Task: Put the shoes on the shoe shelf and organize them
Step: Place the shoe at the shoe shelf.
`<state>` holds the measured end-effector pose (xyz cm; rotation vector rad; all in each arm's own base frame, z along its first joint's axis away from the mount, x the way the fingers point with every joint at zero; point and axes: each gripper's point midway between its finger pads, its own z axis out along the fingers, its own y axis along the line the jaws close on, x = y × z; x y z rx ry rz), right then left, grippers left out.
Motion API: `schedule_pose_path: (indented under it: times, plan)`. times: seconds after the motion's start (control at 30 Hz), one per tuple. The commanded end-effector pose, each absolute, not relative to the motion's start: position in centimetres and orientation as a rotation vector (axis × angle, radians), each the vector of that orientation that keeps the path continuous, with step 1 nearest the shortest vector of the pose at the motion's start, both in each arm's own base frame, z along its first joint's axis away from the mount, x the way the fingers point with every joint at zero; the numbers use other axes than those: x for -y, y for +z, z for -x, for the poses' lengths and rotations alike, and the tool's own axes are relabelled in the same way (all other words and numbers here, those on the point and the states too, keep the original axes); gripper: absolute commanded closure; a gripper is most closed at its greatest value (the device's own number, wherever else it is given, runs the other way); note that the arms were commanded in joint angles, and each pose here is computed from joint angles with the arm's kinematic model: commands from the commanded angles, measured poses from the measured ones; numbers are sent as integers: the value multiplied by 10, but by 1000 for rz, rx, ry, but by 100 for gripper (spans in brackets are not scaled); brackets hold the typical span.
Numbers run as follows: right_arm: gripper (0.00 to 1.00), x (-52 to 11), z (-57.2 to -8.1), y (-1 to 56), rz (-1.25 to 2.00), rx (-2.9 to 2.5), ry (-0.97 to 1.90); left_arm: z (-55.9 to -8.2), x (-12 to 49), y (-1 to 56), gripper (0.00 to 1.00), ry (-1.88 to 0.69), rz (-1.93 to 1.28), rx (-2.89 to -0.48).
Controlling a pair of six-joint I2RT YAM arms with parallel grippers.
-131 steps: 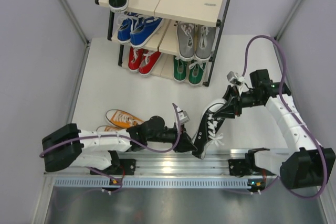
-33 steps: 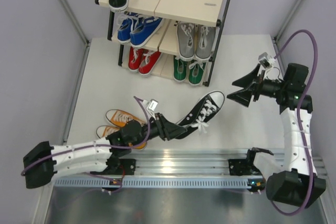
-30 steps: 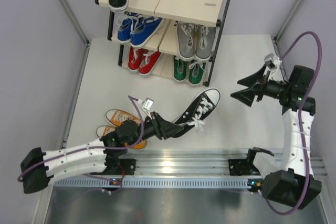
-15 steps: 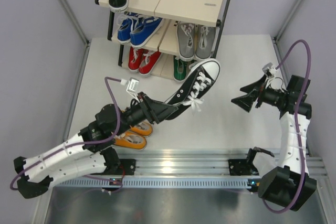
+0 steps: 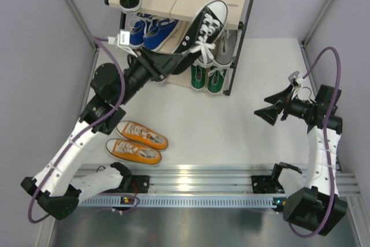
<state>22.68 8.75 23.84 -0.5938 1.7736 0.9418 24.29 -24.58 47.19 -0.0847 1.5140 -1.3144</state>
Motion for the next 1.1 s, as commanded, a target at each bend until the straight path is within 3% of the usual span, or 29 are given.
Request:
schedule_pose_path:
  times: [0.0,0.4,0.77,1.07]
  plan:
    - [1,-87,-227,245,639,-1723,895,-256,224,550,100,-1424,128,-1282]
    - [1,-87,-226,244,634,-1722,888,-371,163,570,100,-1362,442,-1254]
    - [0,-86,-228,242,627,-1734,882,-424,149,563,100,-1310,623,-1307]
    - [0,-85,-230,240,620,-1741,881,-440,133,553,100,-1231,751,-1303]
